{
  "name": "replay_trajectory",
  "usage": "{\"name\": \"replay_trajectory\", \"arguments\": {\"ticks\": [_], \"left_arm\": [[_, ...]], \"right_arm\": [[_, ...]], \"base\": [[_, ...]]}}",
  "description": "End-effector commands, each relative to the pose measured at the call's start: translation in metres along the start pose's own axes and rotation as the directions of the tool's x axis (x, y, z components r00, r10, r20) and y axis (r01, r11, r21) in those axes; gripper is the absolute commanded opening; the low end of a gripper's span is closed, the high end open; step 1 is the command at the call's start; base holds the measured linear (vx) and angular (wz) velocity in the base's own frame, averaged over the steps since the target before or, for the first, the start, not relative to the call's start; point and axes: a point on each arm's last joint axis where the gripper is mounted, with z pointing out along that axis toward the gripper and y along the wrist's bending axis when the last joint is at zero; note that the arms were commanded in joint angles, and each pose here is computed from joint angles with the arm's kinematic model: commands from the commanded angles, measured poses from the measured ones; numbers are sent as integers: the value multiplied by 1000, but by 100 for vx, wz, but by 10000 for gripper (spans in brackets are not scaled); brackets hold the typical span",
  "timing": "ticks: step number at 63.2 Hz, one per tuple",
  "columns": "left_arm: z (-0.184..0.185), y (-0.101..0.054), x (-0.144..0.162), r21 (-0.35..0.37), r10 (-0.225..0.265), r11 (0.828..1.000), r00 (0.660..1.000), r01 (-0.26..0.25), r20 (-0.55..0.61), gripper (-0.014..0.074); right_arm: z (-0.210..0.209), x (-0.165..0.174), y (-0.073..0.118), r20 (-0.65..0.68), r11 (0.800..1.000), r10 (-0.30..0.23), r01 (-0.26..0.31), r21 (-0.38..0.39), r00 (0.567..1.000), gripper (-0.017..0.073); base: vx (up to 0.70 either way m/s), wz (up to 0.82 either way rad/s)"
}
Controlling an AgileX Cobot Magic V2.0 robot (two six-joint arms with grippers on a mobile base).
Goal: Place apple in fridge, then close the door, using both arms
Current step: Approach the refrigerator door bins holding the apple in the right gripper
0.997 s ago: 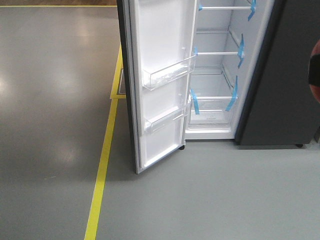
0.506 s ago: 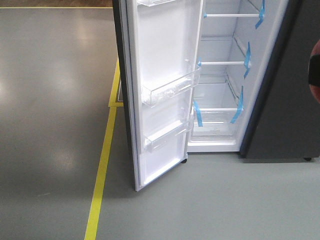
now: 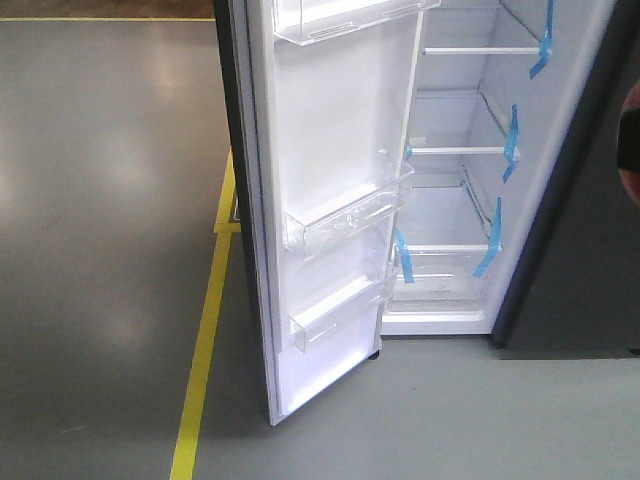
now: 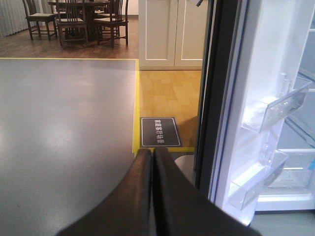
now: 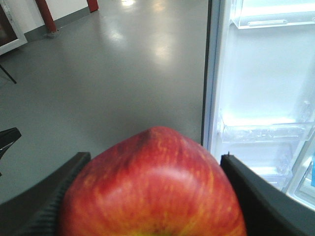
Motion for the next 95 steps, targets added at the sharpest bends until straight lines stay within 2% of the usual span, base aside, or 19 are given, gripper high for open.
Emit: {"name": "replay_trajectory", "arguments": {"ticks": [1,95], "left_arm": [[1,-1,1,17,-17,1000,998,16,59,-6],[1,-1,1,17,-17,1000,998,16,59,-6]], "right_arm": [[-4,-10,2,91,1000,3,-3,3,996,-3],[-4,-10,2,91,1000,3,-3,3,996,-3]], "base": [[23,3],[16,0]]}}
